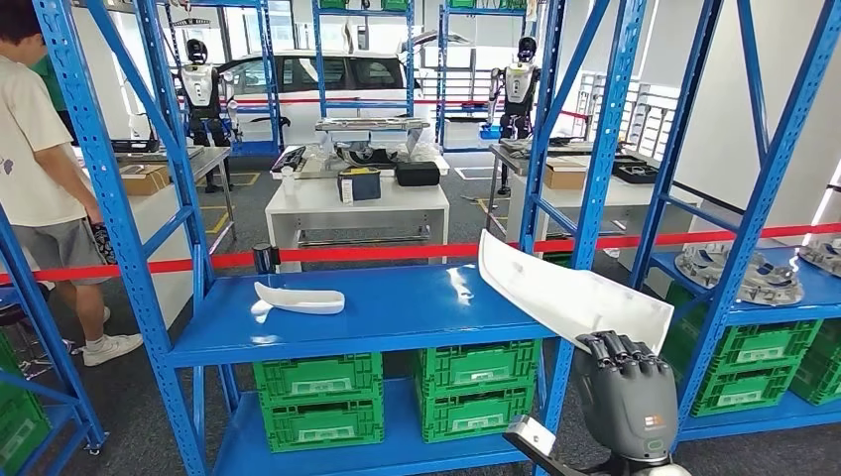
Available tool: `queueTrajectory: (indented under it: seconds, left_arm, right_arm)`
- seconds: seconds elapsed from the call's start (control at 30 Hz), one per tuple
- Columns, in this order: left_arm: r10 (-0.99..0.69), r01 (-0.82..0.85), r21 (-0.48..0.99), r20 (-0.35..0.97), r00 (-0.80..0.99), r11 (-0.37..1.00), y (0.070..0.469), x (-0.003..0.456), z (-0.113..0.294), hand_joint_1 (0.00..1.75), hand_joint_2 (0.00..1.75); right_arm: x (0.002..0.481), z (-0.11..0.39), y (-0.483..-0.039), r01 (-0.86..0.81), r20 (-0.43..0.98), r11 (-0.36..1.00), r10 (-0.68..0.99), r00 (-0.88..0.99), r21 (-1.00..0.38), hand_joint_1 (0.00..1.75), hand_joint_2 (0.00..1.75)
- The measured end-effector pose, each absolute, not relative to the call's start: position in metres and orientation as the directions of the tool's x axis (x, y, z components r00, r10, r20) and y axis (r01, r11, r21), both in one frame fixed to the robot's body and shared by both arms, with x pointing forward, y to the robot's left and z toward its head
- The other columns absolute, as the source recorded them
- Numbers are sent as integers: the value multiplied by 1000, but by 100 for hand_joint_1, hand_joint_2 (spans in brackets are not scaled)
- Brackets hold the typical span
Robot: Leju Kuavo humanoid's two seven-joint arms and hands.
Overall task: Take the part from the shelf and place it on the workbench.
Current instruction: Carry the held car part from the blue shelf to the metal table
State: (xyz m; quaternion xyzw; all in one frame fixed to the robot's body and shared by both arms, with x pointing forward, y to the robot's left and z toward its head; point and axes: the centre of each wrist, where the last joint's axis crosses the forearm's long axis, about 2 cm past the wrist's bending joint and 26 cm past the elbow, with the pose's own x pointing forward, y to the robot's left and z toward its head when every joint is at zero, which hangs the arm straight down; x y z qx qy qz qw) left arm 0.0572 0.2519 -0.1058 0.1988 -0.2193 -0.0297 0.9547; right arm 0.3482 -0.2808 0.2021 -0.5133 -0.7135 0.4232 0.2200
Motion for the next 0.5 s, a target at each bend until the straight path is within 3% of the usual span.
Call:
queueTrajectory:
  seconds: [0.5]
  left_arm:
    - [-159, -8, 389, 396, 904, 921, 252, 54, -106, 0, 175]
  right_arm:
    - [350, 203, -275, 547, -106, 129, 920, -377, -827, 147, 175]
